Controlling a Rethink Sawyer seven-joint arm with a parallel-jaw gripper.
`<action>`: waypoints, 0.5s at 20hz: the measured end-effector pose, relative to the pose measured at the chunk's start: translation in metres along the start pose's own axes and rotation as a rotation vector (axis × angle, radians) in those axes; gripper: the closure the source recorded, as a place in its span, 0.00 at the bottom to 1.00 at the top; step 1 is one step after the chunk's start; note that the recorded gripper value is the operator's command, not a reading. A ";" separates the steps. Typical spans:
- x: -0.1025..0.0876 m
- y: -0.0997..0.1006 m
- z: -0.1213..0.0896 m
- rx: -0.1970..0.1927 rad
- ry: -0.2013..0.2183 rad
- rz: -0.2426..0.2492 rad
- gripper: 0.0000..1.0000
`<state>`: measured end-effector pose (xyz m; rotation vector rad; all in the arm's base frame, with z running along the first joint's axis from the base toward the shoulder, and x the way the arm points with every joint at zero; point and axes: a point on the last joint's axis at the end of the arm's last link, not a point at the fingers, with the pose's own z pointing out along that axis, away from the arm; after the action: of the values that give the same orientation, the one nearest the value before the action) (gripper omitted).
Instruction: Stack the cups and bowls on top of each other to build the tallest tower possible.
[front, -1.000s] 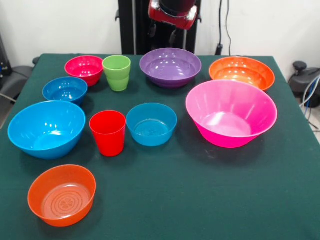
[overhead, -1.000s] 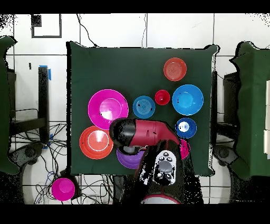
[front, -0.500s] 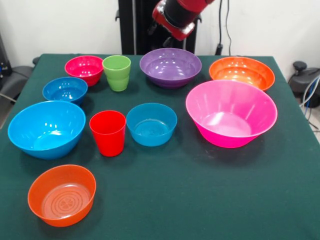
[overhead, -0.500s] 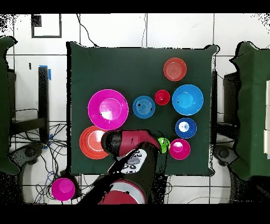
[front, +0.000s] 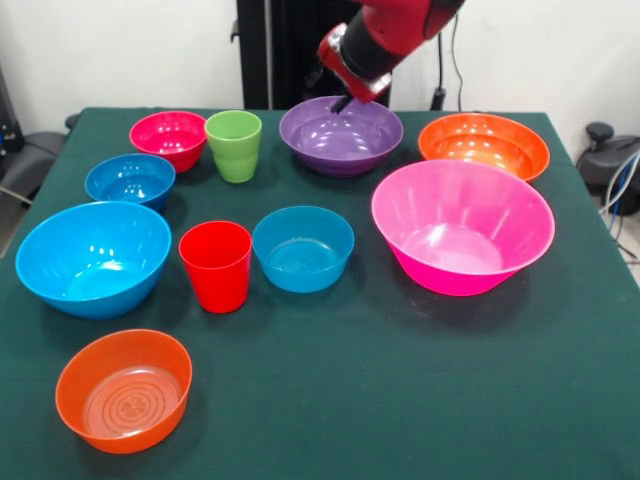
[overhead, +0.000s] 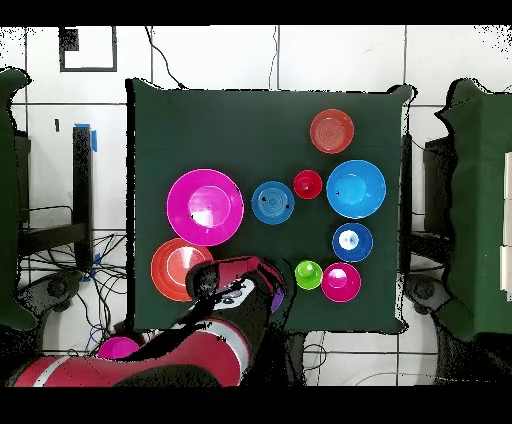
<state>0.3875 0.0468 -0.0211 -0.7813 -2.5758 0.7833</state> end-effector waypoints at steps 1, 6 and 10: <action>0.000 0.001 0.003 -0.011 -0.002 -0.004 0.00; -0.009 0.010 0.032 -0.123 -0.016 -0.040 0.00; -0.017 0.001 0.037 -0.172 0.004 -0.053 0.00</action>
<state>0.3843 0.0225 -0.0539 -0.7588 -2.6749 0.5489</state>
